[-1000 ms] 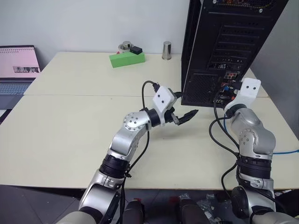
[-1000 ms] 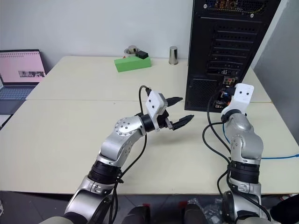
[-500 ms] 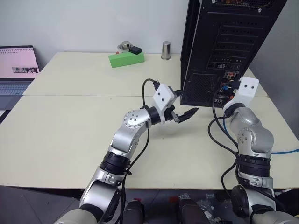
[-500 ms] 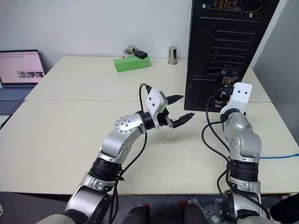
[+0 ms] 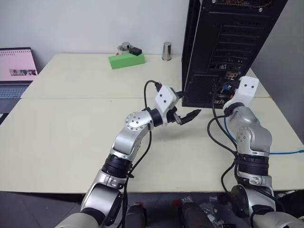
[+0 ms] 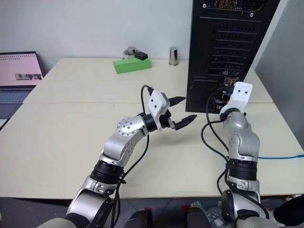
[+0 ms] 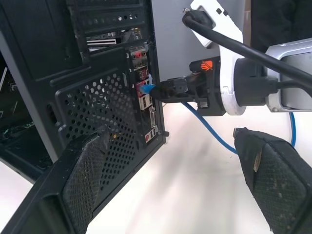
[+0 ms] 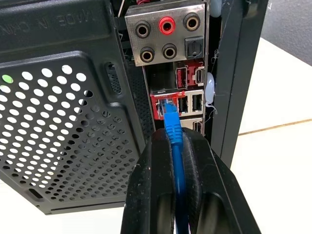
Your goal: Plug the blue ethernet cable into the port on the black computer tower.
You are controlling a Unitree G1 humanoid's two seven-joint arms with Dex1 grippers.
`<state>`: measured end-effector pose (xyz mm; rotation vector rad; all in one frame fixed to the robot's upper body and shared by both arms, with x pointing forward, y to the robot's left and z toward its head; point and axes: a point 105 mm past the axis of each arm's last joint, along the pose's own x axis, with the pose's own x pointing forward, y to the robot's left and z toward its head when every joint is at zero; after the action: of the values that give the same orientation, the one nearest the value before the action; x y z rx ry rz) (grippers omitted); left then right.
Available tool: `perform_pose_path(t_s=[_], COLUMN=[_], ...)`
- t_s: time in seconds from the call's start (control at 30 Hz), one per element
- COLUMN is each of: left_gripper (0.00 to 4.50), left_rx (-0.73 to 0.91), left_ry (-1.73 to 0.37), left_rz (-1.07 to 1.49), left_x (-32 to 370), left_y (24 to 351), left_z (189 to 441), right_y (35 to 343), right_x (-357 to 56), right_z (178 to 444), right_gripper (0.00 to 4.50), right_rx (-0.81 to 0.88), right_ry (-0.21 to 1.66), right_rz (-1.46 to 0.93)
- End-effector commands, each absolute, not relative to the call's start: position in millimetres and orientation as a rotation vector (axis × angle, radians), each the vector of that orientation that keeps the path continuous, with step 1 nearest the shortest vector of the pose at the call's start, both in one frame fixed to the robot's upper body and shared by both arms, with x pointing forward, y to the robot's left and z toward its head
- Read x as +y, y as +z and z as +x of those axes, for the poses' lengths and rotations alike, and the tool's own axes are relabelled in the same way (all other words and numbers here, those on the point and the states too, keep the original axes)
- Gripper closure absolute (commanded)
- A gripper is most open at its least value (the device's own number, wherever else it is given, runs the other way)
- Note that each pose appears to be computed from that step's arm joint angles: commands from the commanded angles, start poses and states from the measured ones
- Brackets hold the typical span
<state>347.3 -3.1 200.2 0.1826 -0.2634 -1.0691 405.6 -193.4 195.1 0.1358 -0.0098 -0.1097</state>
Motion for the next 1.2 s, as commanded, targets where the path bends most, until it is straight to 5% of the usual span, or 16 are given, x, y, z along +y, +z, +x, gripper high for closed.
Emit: perform_pose_path(t_s=[0.03, 0.37, 1.07, 1.2], left_gripper=[0.18, 0.18, 0.10, 0.10], left_rx=[-0.329, -0.330, -0.325, -0.283], left_ry=[-1.075, -1.070, -1.071, -1.044], left_rz=[0.189, 0.187, 0.196, 0.261], left_x=[-6.6, -6.2, -2.7, 9.8], left_y=[216.5, 216.5, 215.9, 208.2], left_z=[343.4, 343.8, 349.1, 351.9], right_y=[219.2, 217.6, 213.8, 218.0], right_x=[-183.3, -182.0, -210.4, -204.0], right_z=[410.9, 414.0, 371.1, 351.8], right_gripper=[4.50, 4.50, 0.13, 0.05], right_rx=[-0.095, -0.100, -0.095, -0.128], right_ry=[-0.073, -0.048, 0.040, 0.200], right_rz=[0.145, 0.154, 0.020, -0.078])
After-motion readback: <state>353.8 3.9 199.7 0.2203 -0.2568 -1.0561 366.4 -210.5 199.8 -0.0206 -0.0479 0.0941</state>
